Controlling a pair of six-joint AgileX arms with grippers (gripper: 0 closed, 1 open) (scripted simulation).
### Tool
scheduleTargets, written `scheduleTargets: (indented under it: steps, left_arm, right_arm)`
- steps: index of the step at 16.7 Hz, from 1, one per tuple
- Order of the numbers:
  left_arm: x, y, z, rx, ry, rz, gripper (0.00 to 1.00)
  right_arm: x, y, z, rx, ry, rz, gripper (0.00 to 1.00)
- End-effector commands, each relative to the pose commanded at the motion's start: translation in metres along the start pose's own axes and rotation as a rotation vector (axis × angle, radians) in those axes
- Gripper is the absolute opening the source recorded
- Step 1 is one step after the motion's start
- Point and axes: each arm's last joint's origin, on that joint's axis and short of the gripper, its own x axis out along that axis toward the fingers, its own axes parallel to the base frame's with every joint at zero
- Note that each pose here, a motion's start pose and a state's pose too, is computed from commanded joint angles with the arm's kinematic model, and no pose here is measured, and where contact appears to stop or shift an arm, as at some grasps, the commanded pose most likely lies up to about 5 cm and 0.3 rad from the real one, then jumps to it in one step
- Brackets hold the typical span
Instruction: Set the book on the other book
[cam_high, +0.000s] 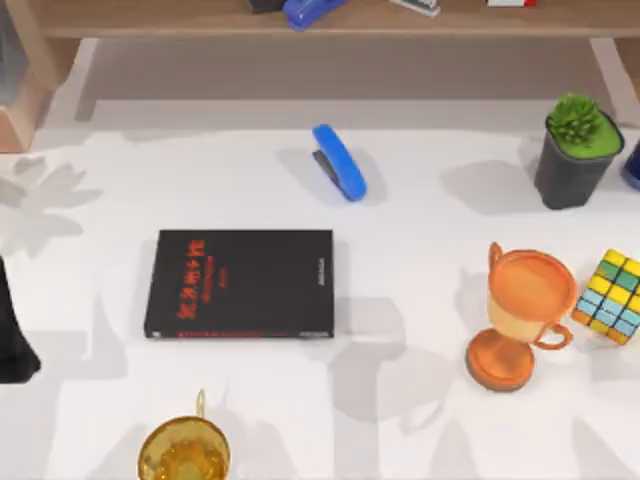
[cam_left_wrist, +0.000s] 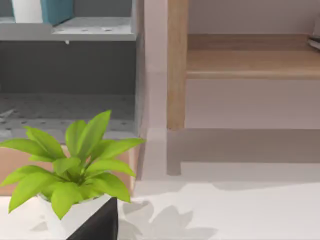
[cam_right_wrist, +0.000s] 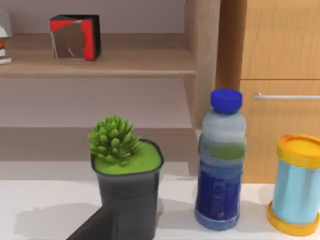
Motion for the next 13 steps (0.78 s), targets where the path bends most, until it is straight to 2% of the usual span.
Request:
scheduleTargets:
  steps: [3, 5, 9, 13]
  left_arm:
    - [0.000, 0.000, 0.003, 0.000, -0.004, 0.001, 1.00]
    - [0.001, 0.002, 0.018, 0.000, -0.023, 0.002, 1.00]
    - [0.013, 0.007, 0.072, -0.001, -0.060, -0.001, 1.00]
    - [0.063, 0.021, 0.130, -0.004, -0.051, -0.009, 1.00]
  right_arm:
    - [0.000, 0.000, 0.000, 0.000, 0.000, 0.000, 1.00]
    - [0.000, 0.000, 0.000, 0.000, 0.000, 0.000, 1.00]
    - [0.000, 0.000, 0.000, 0.000, 0.000, 0.000, 1.00]
    - [0.000, 0.000, 0.000, 0.000, 0.000, 0.000, 1.00]
